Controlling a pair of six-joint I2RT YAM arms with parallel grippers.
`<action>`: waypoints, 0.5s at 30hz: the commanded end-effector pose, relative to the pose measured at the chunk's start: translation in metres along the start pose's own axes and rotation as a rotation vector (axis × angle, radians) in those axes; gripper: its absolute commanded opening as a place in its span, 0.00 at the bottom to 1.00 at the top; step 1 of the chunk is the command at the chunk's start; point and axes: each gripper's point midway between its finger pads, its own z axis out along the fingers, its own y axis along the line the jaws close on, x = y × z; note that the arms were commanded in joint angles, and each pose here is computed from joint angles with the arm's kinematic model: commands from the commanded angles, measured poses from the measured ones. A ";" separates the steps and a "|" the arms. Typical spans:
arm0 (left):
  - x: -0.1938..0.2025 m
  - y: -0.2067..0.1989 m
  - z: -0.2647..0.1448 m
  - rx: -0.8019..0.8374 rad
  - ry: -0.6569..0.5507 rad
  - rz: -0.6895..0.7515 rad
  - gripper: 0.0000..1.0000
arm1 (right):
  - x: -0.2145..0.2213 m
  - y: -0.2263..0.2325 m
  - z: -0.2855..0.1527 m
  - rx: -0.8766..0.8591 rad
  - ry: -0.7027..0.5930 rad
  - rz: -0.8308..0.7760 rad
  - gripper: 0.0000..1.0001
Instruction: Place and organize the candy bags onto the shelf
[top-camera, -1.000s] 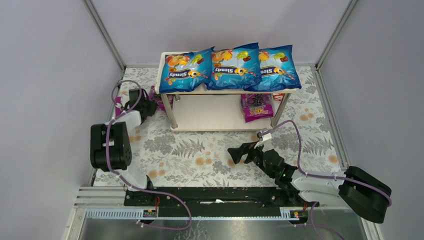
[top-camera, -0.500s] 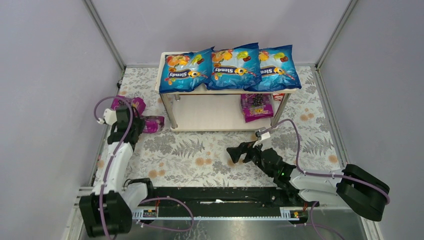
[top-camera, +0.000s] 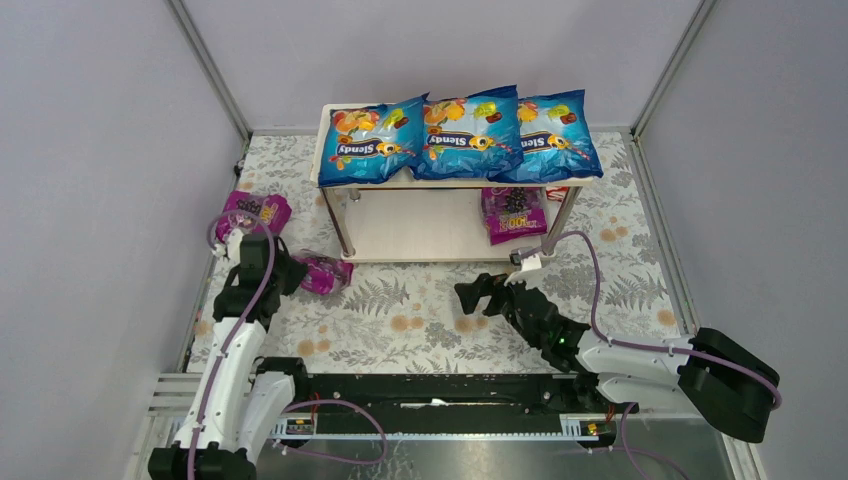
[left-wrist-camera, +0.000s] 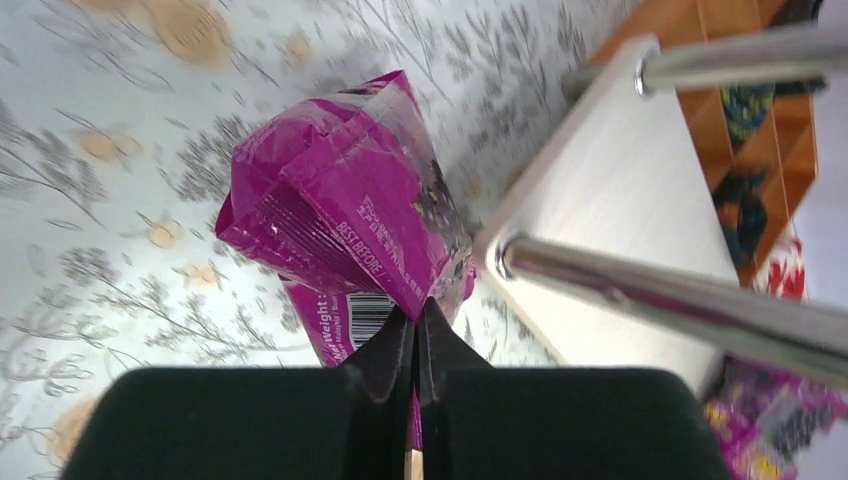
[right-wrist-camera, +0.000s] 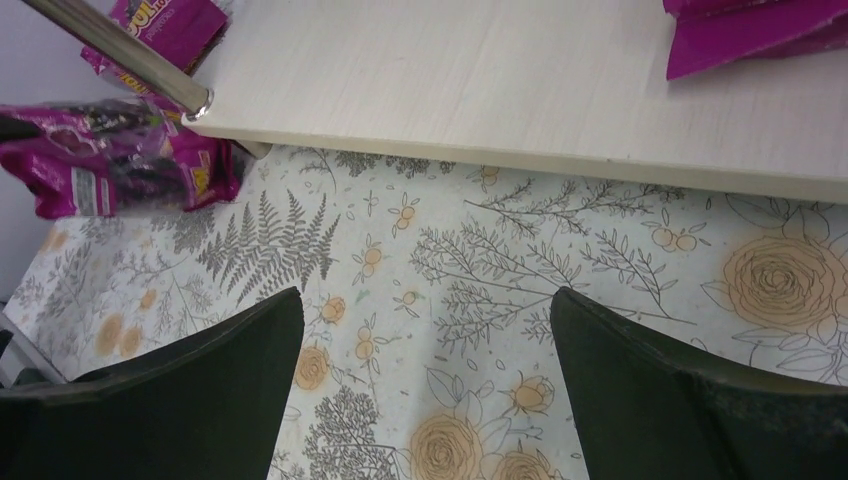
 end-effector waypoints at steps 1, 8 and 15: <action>0.043 -0.026 -0.009 0.165 0.146 -0.007 0.00 | -0.017 -0.005 0.011 0.098 -0.028 0.001 1.00; 0.114 -0.022 -0.028 0.224 0.258 -0.029 0.00 | -0.015 -0.006 0.008 0.067 -0.054 0.023 1.00; 0.190 -0.050 -0.051 0.342 0.413 0.129 0.00 | -0.016 -0.006 0.002 0.041 -0.072 0.035 1.00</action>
